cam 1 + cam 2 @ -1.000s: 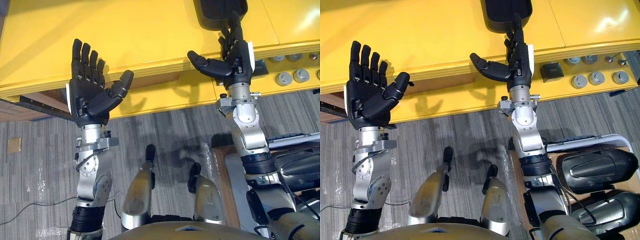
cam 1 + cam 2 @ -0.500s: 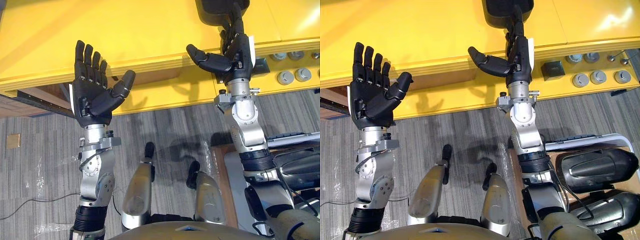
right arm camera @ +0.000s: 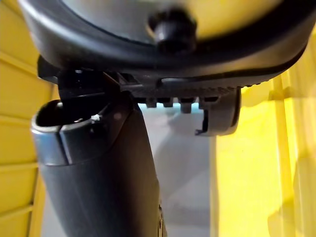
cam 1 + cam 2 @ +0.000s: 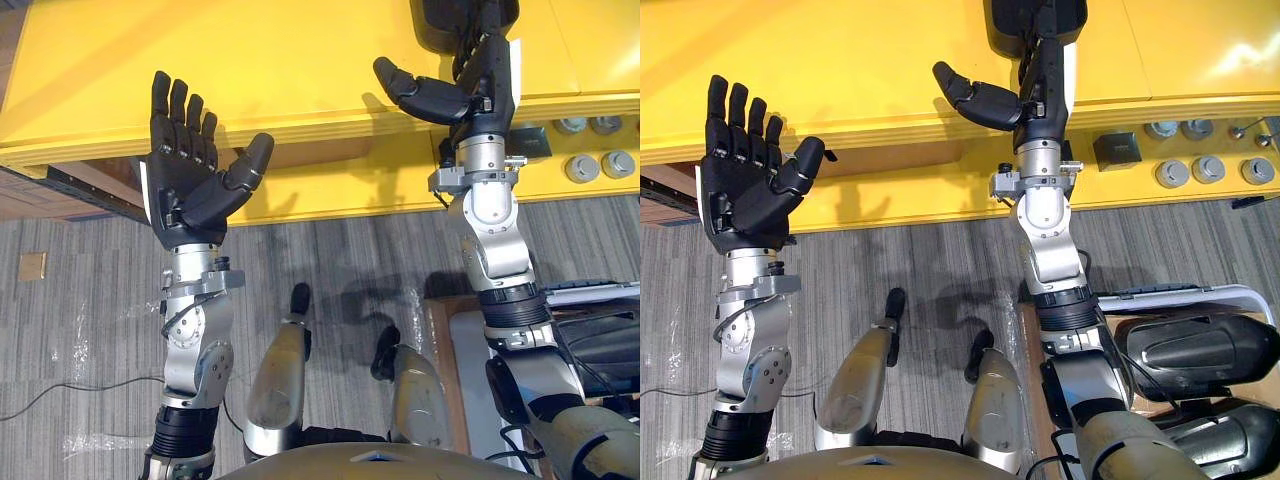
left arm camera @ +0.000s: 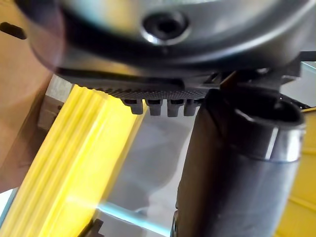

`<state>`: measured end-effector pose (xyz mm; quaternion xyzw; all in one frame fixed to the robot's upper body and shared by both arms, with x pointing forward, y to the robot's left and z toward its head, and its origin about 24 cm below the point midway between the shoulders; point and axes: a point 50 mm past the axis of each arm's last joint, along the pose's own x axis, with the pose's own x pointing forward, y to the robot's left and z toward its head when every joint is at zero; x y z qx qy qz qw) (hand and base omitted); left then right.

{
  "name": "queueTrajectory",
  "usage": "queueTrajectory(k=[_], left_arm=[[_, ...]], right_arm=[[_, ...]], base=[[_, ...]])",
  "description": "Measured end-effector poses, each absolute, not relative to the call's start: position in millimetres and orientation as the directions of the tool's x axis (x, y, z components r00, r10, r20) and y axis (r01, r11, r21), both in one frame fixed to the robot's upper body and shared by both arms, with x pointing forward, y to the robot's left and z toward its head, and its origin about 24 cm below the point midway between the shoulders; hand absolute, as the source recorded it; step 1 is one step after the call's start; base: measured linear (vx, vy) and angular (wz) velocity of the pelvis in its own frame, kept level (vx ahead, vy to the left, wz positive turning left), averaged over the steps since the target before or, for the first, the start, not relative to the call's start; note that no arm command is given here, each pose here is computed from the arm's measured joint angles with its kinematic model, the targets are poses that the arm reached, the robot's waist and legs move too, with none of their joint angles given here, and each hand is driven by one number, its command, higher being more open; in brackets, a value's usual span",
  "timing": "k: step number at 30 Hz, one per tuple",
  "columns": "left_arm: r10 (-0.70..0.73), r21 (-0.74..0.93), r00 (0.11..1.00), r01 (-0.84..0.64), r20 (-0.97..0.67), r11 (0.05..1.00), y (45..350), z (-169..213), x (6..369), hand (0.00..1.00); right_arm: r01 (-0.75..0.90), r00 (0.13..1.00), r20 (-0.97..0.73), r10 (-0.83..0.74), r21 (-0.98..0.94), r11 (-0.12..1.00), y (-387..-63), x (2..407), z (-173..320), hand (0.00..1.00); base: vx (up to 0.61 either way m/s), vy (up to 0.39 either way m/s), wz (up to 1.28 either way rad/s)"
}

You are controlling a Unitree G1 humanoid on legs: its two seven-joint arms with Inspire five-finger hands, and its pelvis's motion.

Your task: Walk over and take three plastic housings, then place them on the shelf

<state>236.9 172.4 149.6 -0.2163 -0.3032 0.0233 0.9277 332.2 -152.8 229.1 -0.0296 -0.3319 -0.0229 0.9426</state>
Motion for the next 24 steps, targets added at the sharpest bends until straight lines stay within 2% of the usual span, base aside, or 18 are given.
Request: queueTrajectory(k=[12, 24], left_arm=[[0.151, -0.394, 0.820, 0.097, 0.552, 0.914, 173, 148, 236, 1.00], [0.125, -0.370, 0.828, 0.105, 0.547, 0.923, 175, 144, 237, 1.00]], right_arm=[[0.109, 0.830, 0.554, -0.067, -0.043, 0.993, -162, 343, 211, 1.00], [0.160, 0.836, 0.535, -0.122, -0.026, 0.987, -169, 344, 205, 1.00]], base=[[-0.01, 0.002, 0.04], [0.00, -0.002, 0.01]])
